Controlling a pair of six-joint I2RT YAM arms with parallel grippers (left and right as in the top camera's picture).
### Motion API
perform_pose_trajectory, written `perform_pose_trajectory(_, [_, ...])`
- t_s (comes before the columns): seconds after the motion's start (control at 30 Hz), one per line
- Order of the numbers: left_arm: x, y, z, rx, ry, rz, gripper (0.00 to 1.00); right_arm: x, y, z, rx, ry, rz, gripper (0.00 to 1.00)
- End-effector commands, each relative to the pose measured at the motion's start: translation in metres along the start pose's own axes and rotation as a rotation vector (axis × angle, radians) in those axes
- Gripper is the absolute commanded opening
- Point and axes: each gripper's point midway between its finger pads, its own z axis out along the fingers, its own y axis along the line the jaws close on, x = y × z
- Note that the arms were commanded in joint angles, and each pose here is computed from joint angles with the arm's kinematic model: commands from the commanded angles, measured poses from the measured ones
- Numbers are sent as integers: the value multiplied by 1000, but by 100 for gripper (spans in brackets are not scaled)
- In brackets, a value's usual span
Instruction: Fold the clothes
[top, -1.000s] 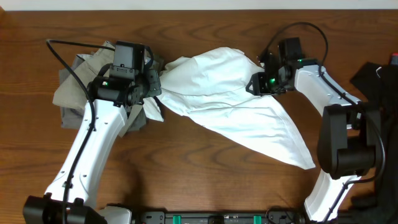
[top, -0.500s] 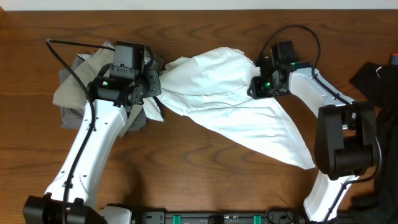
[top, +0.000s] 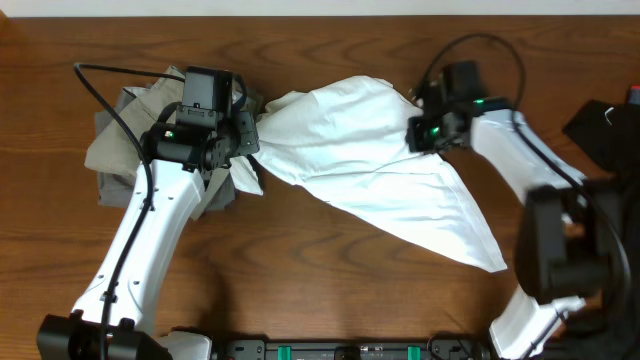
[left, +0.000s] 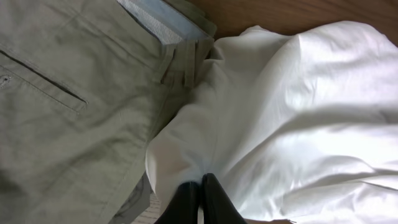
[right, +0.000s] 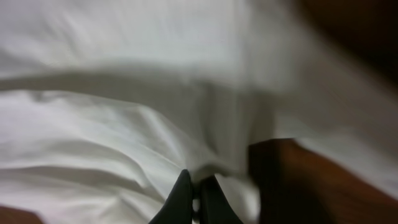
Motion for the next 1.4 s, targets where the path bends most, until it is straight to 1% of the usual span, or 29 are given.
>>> perform_pose_trajectory(0.0, [-9, 0, -9, -3, -36, 29, 6, -50, 2, -91, 28, -259, 8, 1])
perform_pose_trajectory(0.13, [-18, -3, -23, 11, -80, 68, 6, -72, -17, -181, 106, -495, 110, 1])
perform_pose_trajectory(0.23, [-31, -9, -44, 36, -143, 87, 6, -73, -27, -230, 138, -609, 145, 1])
perform_pose_trajectory(0.3, [-40, -16, -62, 71, -190, 128, 6, -71, -30, -256, 157, -667, 150, 1])
perform_pose_trajectory(0.43, [-55, -51, -114, 228, -299, 262, 6, -67, -26, -304, 182, -785, 138, 1])
perform_pose_trajectory(0.47, [-57, -64, -133, 276, -333, 316, 6, -66, -22, -318, 185, -824, 130, 1])
perform_pose_trajectory(0.53, [-59, -80, -166, 319, -405, 394, 6, -63, -11, -344, 187, -889, 107, 1])
perform_pose_trajectory(0.63, [-57, -105, -224, 385, -522, 527, 6, -58, 12, -390, 185, -997, 61, 1])
perform_pose_trajectory(0.77, [-46, -125, -281, 456, -627, 636, 6, -44, 36, -439, 193, -1094, 26, 1])
perform_pose_trajectory(0.83, [-39, -129, -302, 477, -664, 689, 6, -34, 42, -463, 220, -1135, 54, 1])
perform_pose_trajectory(0.9, [-39, -126, -316, 453, -700, 696, 6, -24, 45, -485, 263, -1168, 76, 1])
perform_pose_trajectory(1.0, [-48, -105, -325, 325, -740, 648, 6, -10, 42, -511, 345, -1202, 122, 1])
perform_pose_trajectory(1.07, [-54, -89, -326, 237, -744, 598, 6, -1, 41, -523, 387, -1208, 150, 1])
perform_pose_trajectory(1.13, [-53, -78, -326, 193, -731, 568, 6, 7, 38, -528, 419, -1204, 172, 1])
perform_pose_trajectory(1.37, [-40, -67, -319, 166, -658, 569, 6, 26, 22, -530, 529, -1155, 251, 1])
